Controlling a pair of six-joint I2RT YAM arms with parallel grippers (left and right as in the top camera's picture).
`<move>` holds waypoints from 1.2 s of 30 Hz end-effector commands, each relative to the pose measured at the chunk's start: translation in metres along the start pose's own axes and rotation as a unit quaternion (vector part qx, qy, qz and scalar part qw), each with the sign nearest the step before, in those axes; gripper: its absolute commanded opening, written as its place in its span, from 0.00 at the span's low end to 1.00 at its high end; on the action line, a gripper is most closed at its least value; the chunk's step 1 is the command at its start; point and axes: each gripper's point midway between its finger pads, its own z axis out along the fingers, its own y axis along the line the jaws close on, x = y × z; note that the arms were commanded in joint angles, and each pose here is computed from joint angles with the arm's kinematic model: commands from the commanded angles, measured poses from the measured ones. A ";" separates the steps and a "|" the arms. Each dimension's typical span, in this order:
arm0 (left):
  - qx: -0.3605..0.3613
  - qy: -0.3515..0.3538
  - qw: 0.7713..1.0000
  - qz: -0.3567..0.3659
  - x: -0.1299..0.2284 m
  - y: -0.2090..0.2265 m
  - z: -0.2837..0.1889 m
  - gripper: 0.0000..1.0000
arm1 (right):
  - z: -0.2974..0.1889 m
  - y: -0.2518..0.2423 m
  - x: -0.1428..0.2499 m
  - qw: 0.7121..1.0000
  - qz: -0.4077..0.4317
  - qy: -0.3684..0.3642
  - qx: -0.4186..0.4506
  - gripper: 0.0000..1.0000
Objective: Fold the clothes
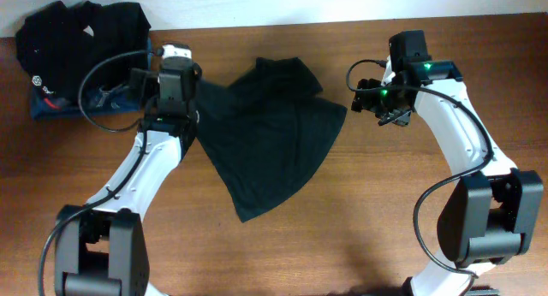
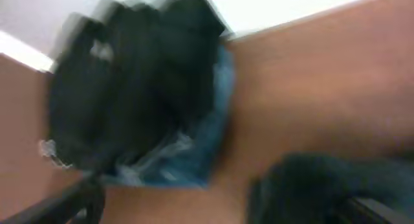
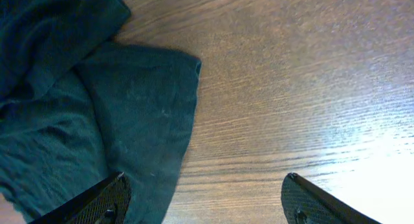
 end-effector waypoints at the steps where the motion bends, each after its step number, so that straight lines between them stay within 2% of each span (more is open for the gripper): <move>1: 0.138 0.006 0.990 -0.015 0.005 -0.045 -0.007 0.99 | 0.002 0.001 0.002 1.000 0.003 0.004 -0.005 0.80; 4: 0.219 0.035 0.975 -0.016 0.020 -0.071 -0.021 0.99 | 0.003 0.001 0.001 1.000 0.003 0.003 -0.005 0.80; 6: 0.245 0.044 0.968 -0.013 0.025 -0.080 -0.025 0.99 | 0.003 0.001 0.001 1.000 0.003 0.002 -0.006 0.80; 9: 0.205 0.049 0.977 -0.010 0.027 -0.067 -0.019 0.99 | 0.003 0.001 0.000 1.000 0.002 0.001 -0.007 0.80; 10: 0.167 0.054 0.984 -0.009 0.028 -0.054 -0.015 0.99 | 0.002 0.003 0.000 1.000 0.002 0.002 -0.010 0.80; 14: 0.183 0.065 0.980 -0.033 0.030 -0.056 -0.023 0.99 | 0.004 0.010 0.004 1.000 -0.004 0.007 -0.022 0.79; 15: 0.200 0.067 0.977 -0.033 0.030 -0.060 -0.027 0.99 | 0.005 0.013 0.005 1.000 -0.007 0.007 -0.023 0.75; 18: 0.249 0.071 0.965 -0.034 0.032 -0.074 -0.037 0.99 | 0.011 0.023 0.007 0.999 -0.019 0.009 -0.027 0.52; 19: 0.267 0.077 0.960 -0.033 0.035 -0.080 -0.041 0.99 | 0.016 0.029 0.010 0.999 -0.027 0.012 -0.029 0.40; 20: 0.278 0.083 0.956 -0.032 0.038 -0.084 -0.044 0.99 | 0.020 0.033 0.012 0.999 -0.031 0.015 -0.029 0.33; 21: 0.292 0.094 0.951 -0.029 0.044 -0.088 -0.048 0.99 | 0.028 0.037 0.015 0.999 -0.036 0.022 -0.029 0.23; 23: 0.301 0.109 0.947 -0.025 0.051 -0.091 -0.051 0.99 | 0.041 0.041 0.020 0.999 -0.034 0.033 -0.027 0.15; 25: 0.312 0.125 0.942 -0.022 0.059 -0.094 -0.056 0.89 | 0.053 0.043 0.022 0.999 -0.026 0.040 -0.025 0.06; 26: 0.317 0.132 0.939 -0.020 0.062 -0.095 -0.058 0.85 | 0.058 0.043 0.023 0.999 -0.021 0.043 -0.024 0.04; 30: 0.365 0.164 0.916 -0.019 0.077 -0.108 -0.075 0.79 | 0.088 0.044 0.020 0.998 -0.016 0.048 -0.032 0.04; 32: 0.393 0.172 0.903 -0.023 0.079 -0.116 -0.083 0.69 | 0.095 0.044 0.018 0.998 -0.016 0.046 -0.035 0.04; 33: 0.412 0.180 0.893 -0.025 0.082 -0.120 -0.091 0.52 | 0.098 0.045 0.017 0.998 -0.017 0.044 -0.036 0.04; 34: 0.422 0.187 0.887 -0.026 0.085 -0.123 -0.095 0.45 | 0.101 0.045 0.015 0.998 -0.018 0.041 -0.038 0.04; 36: 0.431 0.211 0.877 -0.026 0.095 -0.124 -0.103 0.42 | 0.103 0.047 0.010 0.998 -0.020 0.031 -0.042 0.04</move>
